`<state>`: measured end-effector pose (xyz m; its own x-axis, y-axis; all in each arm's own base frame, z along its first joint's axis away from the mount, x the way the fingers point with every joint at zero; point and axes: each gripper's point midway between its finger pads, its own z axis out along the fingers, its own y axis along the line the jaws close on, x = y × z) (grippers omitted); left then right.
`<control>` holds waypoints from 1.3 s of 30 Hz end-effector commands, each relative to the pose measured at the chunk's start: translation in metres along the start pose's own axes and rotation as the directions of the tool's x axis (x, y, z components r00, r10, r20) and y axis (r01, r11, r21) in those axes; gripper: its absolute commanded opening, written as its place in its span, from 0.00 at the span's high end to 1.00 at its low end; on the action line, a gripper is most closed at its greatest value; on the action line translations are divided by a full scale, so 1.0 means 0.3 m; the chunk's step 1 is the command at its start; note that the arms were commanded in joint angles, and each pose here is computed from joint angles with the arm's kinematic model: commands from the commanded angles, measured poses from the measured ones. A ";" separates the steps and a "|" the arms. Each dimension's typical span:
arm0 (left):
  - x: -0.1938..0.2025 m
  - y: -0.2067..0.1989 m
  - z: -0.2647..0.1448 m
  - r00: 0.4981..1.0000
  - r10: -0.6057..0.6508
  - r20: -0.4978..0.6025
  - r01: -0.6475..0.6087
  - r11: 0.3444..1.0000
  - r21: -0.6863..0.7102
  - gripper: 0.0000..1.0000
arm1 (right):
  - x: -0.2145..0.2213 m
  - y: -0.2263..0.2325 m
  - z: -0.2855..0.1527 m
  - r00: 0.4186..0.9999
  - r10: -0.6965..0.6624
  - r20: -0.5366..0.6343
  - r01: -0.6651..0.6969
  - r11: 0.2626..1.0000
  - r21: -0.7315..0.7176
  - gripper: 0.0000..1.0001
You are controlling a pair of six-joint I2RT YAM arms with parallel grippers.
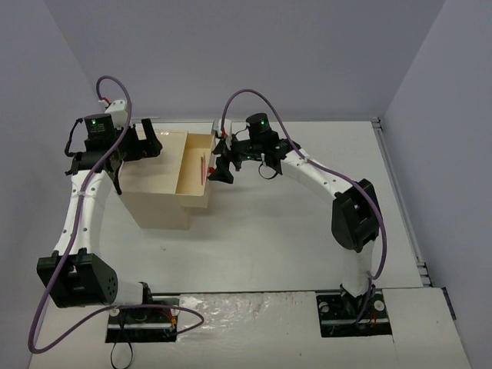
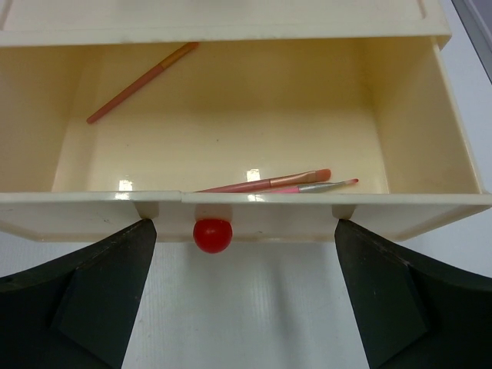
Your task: Organize the makeup
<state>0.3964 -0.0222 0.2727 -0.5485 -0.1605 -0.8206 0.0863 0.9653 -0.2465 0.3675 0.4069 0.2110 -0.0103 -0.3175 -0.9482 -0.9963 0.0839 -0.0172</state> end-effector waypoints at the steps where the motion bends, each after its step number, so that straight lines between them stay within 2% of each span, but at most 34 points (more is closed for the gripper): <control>1: 0.053 -0.019 0.025 0.996 -0.063 -0.061 0.066 0.997 0.044 0.03 | -0.161 0.008 0.051 0.989 -0.093 0.116 0.097 0.995 -0.032 0.00; 7: 0.061 -0.033 0.031 0.994 -0.079 -0.076 0.084 0.994 0.066 0.03 | -0.201 0.001 0.079 0.983 -0.091 0.157 0.098 0.995 -0.037 0.00; 9: 0.032 -0.029 0.003 0.997 -0.062 -0.040 0.064 0.997 0.052 0.03 | -0.195 -0.004 0.088 0.984 -0.082 0.157 0.089 0.995 -0.040 0.00; 12: -0.040 0.012 -0.059 0.998 -0.025 0.051 0.027 0.999 -0.045 0.03 | -0.187 -0.002 0.094 0.985 -0.073 0.155 0.081 0.996 -0.046 0.00; 16: -0.124 0.145 -0.145 0.993 -0.006 0.122 0.037 0.967 -0.251 0.03 | -0.187 0.007 0.091 0.985 -0.071 0.156 0.080 0.995 -0.055 0.00; 21: -0.123 0.277 -0.146 0.997 -0.021 0.081 0.051 0.923 -0.382 0.03 | -0.189 0.014 0.090 0.985 -0.074 0.158 0.084 0.995 -0.062 0.00; 27: -0.043 0.273 -0.029 0.997 -0.079 -0.027 0.068 0.958 -0.280 0.03 | -0.183 0.012 0.092 0.984 -0.079 0.157 0.090 0.994 -0.066 0.00; 33: 0.015 0.189 0.061 0.987 -0.137 -0.088 0.127 0.986 -0.104 0.03 | -0.184 0.012 0.117 0.983 -0.080 0.163 0.095 0.992 -0.084 0.00; 39: 0.065 0.071 0.093 0.974 -0.184 -0.135 0.191 0.981 0.043 0.03 | -0.199 0.027 0.174 0.980 -0.093 0.174 0.113 0.988 -0.104 0.00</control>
<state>0.4207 0.0270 0.2482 -0.5974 -0.2950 -0.7457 -0.0717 0.9458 -0.3168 0.3797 0.4392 0.2043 -0.0508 -0.2775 -0.9594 -0.9982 0.0462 0.0395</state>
